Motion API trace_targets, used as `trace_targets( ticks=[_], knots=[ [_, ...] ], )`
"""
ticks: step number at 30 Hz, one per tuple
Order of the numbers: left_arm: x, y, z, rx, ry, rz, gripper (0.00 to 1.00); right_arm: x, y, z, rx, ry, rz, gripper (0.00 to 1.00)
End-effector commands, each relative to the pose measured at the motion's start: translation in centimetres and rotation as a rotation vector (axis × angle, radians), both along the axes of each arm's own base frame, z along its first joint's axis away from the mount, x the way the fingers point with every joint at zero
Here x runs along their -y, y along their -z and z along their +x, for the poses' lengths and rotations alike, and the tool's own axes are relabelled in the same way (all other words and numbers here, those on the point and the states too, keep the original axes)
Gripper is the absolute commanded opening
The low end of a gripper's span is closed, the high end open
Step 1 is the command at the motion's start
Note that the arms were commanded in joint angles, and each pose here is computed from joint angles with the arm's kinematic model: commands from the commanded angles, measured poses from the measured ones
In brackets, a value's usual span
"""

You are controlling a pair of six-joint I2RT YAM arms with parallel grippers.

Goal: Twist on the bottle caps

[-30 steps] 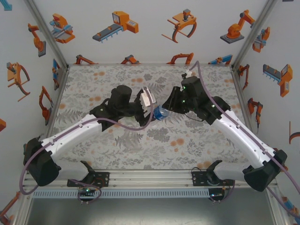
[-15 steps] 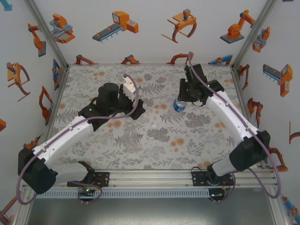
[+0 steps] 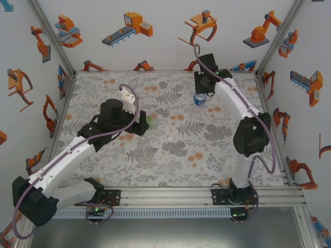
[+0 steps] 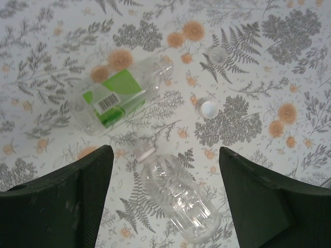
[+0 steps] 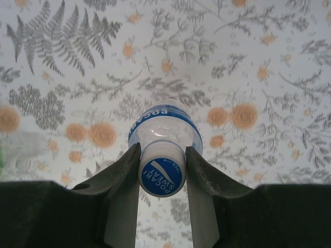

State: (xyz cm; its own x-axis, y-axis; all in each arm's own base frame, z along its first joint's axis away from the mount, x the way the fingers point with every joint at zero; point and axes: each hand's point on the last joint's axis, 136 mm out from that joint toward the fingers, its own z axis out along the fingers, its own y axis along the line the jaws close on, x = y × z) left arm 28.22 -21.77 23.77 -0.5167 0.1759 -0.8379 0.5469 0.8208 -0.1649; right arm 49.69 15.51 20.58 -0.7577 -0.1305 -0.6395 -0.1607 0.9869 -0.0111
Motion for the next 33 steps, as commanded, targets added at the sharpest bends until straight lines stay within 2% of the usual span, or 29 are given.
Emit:
trace_targets(
  ticks=[1, 5, 10, 15, 21, 28, 33],
  knots=[
    [-1.2, 0.5, -0.5, -0.04, -0.072, -0.028, 0.75, 0.4, -1.0, 2.2, 0.044, -0.008, -0.003, 0.08],
    [-1.4, 0.4, -1.1, -0.041, -0.078, -0.071, 0.75, 0.4, 0.1, 3.5, 0.027, -0.003, 0.007, 0.08],
    [-2.1, 0.8, -1.5, -0.041, -0.097, -0.066, 0.75, 0.5, 1.3, 3.9, 0.008, 0.004, 0.009, 0.11],
    [-2.1, 1.1, -1.6, -0.049, -0.098, -0.061, 0.74, 0.6, 1.7, 3.6, -0.006, 0.01, 0.014, 0.31],
    [-1.9, 1.4, -1.3, -0.06, -0.099, -0.056, 0.74, 0.7, 1.4, 3.3, -0.002, 0.016, 0.017, 0.44],
    [-2.0, 2.0, -1.3, -0.082, -0.114, -0.048, 0.74, 0.8, -0.7, 3.2, 0.035, 0.019, 0.026, 0.5],
    [-3.0, 2.5, -0.8, -0.109, -0.19, -0.028, 0.75, 1.0, -3.2, 2.6, 0.067, 0.017, 0.036, 0.5]
  ],
)
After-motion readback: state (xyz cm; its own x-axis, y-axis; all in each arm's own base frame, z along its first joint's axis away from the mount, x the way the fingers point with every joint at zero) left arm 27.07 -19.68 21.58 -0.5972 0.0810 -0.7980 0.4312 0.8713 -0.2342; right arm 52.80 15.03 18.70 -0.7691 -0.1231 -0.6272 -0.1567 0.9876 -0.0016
